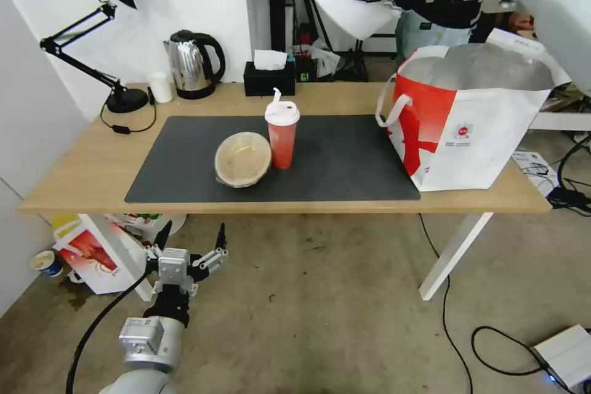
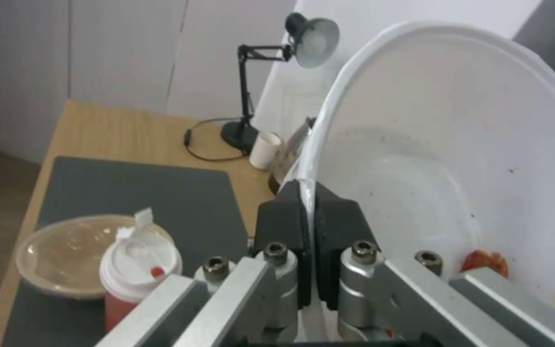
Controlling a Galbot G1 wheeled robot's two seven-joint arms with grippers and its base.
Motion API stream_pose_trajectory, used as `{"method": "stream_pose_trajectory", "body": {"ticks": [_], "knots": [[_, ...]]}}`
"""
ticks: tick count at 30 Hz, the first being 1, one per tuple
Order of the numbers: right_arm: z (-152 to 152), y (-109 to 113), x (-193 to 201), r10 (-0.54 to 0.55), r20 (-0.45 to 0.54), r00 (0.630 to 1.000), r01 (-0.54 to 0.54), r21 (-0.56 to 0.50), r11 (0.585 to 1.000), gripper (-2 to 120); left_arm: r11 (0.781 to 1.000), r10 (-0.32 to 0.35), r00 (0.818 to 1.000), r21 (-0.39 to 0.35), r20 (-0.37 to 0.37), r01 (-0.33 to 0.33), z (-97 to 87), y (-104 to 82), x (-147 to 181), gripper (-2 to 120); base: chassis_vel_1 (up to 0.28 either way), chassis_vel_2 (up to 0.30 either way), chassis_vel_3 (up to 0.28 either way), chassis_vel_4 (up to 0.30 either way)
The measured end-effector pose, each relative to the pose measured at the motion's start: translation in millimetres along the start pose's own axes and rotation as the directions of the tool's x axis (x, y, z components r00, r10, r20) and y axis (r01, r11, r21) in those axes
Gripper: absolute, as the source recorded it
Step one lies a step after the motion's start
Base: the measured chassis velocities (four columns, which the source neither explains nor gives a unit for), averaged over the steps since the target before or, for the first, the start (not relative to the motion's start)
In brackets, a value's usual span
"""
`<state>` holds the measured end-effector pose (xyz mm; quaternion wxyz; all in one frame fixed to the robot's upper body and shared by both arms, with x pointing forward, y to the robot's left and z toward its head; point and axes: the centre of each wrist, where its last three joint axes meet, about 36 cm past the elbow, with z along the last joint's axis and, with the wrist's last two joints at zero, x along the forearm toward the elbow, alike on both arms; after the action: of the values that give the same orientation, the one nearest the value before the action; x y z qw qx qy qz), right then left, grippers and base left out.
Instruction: Pick up the trash from the table and place it into the takeout bag.
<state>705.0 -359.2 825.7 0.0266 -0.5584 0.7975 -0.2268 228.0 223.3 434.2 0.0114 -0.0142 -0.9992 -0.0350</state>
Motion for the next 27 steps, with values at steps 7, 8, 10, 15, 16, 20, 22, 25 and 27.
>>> {"method": "stream_pose_trajectory", "body": {"ticks": [7,8,10,15,16,20,22,25,27], "knots": [[5,-6,8,0.028,-0.014,1.0,-0.029,-0.009,1.0,0,1.0,0.0,1.0,0.0,0.0,0.0,0.0,0.0,0,100,0.0,0.0,0.0,0.0],[7,-7,12,0.035,-0.021,0.999,-0.036,-0.01,0.999,0,1.0,0.0,1.0,0.0,0.0,0.0,0.0,0.0,0,100,0.0,0.0,0.0,0.0],[13,-8,25,0.055,-0.042,0.998,-0.056,-0.017,0.998,0,1.0,0.0,1.0,0.0,0.0,0.0,0.0,0.0,0,100,0.0,0.0,0.0,0.0],[30,-4,52,0.083,-0.075,0.994,-0.086,-0.036,0.996,0,1.0,0.0,1.0,0.0,0.0,0.0,0.0,0.0,0,100,0.0,0.0,0.0,0.0],[39,0,66,0.093,-0.095,0.991,-0.098,-0.044,0.994,0,1.0,0.0,1.0,0.0,0.0,0.0,0.0,0.0,0,100,0.0,0.0,0.0,0.0],[55,11,92,0.098,-0.135,0.986,-0.106,-0.056,0.993,0,1.0,0.0,1.0,0.0,0.0,0.0,0.0,0.0,0,100,0.0,0.0,0.0,0.0],[60,14,99,0.1,-0.146,0.984,-0.11,-0.06,0.992,0,1.0,0.0,1.0,0.0,0.0,0.0,0.0,0.0,0,100,0.0,0.0,0.0,0.0],[75,21,124,0.124,-0.172,0.977,-0.139,-0.075,0.987,0,1.0,0.0,1.0,0.0,0.0,0.0,0.0,0.0,0,100,0.0,0.0,0.0,0.0],[87,27,150,0.154,-0.187,0.97,-0.173,-0.091,0.981,0,1.0,0.0,1.0,0.0,0.0,0.0,0.0,0.0,0,100,0.0,0.0,0.0,0.0]]}}
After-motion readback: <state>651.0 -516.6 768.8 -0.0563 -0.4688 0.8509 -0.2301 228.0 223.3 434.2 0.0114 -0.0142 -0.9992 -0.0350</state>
